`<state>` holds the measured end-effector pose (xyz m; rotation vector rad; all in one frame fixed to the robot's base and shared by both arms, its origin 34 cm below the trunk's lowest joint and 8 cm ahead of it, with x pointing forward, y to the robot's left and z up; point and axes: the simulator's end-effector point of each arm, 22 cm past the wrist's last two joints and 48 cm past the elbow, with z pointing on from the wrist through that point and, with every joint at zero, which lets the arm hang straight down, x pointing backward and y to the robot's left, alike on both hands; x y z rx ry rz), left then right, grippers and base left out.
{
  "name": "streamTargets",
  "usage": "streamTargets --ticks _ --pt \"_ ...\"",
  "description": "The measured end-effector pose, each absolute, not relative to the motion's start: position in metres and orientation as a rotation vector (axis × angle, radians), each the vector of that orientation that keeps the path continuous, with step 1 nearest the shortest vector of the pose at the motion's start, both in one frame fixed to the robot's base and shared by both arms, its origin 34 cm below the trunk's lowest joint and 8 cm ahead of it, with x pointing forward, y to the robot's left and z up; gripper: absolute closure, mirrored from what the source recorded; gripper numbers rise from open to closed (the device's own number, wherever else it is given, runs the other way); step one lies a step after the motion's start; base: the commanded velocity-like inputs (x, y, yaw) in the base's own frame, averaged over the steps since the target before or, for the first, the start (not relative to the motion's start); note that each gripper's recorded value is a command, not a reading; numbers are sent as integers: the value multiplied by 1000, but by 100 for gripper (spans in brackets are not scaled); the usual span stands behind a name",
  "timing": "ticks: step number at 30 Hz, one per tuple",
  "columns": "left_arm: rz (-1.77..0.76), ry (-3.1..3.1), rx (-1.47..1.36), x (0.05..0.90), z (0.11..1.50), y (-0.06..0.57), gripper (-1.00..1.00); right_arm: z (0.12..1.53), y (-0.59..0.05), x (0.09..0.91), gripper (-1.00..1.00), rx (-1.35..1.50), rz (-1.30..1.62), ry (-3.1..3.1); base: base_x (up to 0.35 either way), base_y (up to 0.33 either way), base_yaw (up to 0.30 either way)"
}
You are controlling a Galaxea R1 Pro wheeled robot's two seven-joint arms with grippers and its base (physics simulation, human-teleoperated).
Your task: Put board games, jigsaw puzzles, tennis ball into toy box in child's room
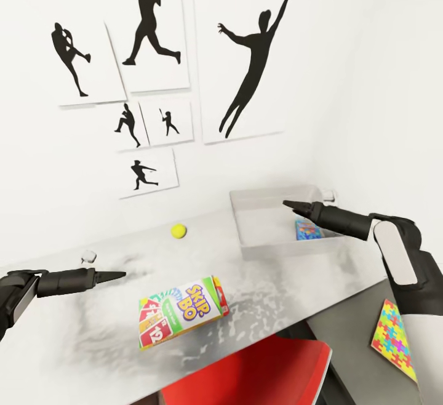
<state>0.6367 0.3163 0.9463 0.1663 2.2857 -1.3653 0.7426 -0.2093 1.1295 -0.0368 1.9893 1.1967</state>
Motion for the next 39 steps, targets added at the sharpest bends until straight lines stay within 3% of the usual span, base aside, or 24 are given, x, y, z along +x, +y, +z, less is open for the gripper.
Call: streamTargets --ticks 15,24,39 --pt "-1353 2268 182 638 959 317 -100 1142 -217 642 -100 -25 1427 1797 0 0 0" --pt "-1343 2257 189 639 966 318 -100 1114 -222 600 -100 16 1404 1689 0 0 0" --pt "-1328 2240 203 640 979 319 -100 1099 -177 549 -100 63 1456 1511 0 0 0"
